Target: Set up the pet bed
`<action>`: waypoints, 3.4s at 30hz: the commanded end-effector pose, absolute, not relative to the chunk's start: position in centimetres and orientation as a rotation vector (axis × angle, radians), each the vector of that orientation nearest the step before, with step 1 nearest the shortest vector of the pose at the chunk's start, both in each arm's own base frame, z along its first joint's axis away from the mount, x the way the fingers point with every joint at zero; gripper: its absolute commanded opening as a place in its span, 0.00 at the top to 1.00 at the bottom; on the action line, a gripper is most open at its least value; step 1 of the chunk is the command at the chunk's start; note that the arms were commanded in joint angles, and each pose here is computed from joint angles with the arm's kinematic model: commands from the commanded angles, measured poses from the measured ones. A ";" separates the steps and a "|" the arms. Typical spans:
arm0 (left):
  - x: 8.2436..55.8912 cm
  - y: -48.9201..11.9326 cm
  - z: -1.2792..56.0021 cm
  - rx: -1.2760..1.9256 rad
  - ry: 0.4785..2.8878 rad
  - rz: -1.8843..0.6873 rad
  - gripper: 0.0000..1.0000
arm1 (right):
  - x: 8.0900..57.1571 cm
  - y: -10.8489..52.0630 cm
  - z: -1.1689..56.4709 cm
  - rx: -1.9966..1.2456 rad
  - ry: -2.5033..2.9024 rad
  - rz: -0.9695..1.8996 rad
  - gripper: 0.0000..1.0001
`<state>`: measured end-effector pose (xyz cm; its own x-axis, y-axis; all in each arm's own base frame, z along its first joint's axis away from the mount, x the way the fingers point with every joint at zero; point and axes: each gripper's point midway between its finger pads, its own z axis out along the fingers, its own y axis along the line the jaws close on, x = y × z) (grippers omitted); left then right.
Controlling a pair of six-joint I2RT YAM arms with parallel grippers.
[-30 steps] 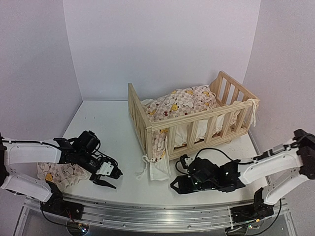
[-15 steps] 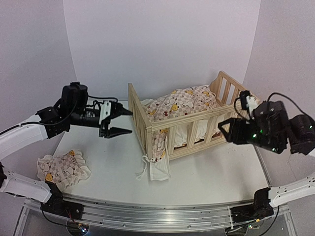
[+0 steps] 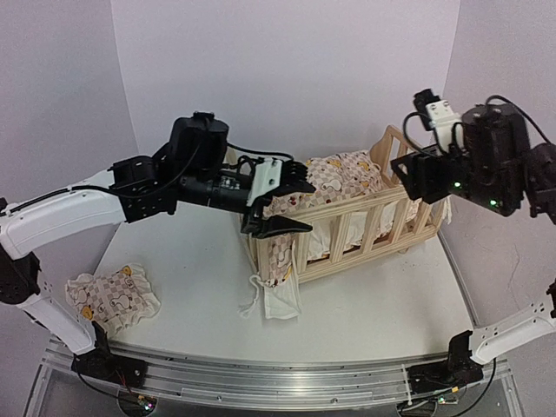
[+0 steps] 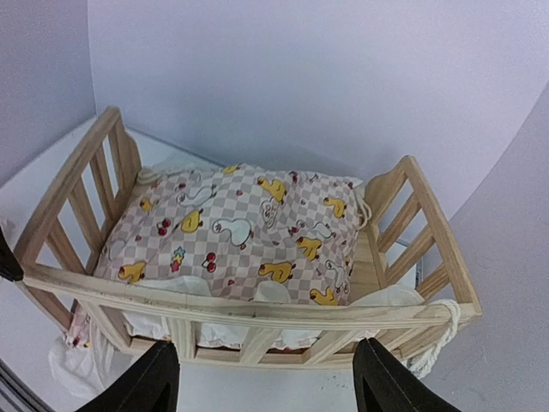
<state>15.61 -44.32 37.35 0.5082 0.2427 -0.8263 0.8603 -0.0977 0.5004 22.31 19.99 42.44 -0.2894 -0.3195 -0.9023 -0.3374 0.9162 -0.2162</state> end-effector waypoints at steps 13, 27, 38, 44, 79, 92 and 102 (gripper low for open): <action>21.5 -45.6 31.8 1.643 1.478 -0.489 0.33 | 35.0 11.2 37.1 -0.036 2.256 -0.054 0.30; 22.2 -43.8 29.6 1.711 1.469 -0.362 0.74 | 42.9 0.0 32.2 0.202 2.441 0.070 0.30; 30.9 -33.5 29.9 1.603 1.515 -0.084 0.92 | 41.7 0.7 33.1 0.109 2.445 0.164 0.41; 37.6 -24.8 32.7 1.445 1.449 0.186 0.87 | 38.1 6.7 38.3 -0.053 2.311 0.595 0.41; 25.8 -34.3 37.9 1.542 1.148 -0.558 0.34 | 46.9 18.4 30.0 0.190 2.411 0.617 0.73; 21.0 -39.4 36.3 1.661 1.073 -0.682 0.33 | 32.1 24.7 30.3 0.217 2.248 0.562 0.85; 17.9 -39.3 37.9 1.663 1.095 -0.880 0.34 | 23.8 32.8 30.6 0.045 2.218 0.651 0.65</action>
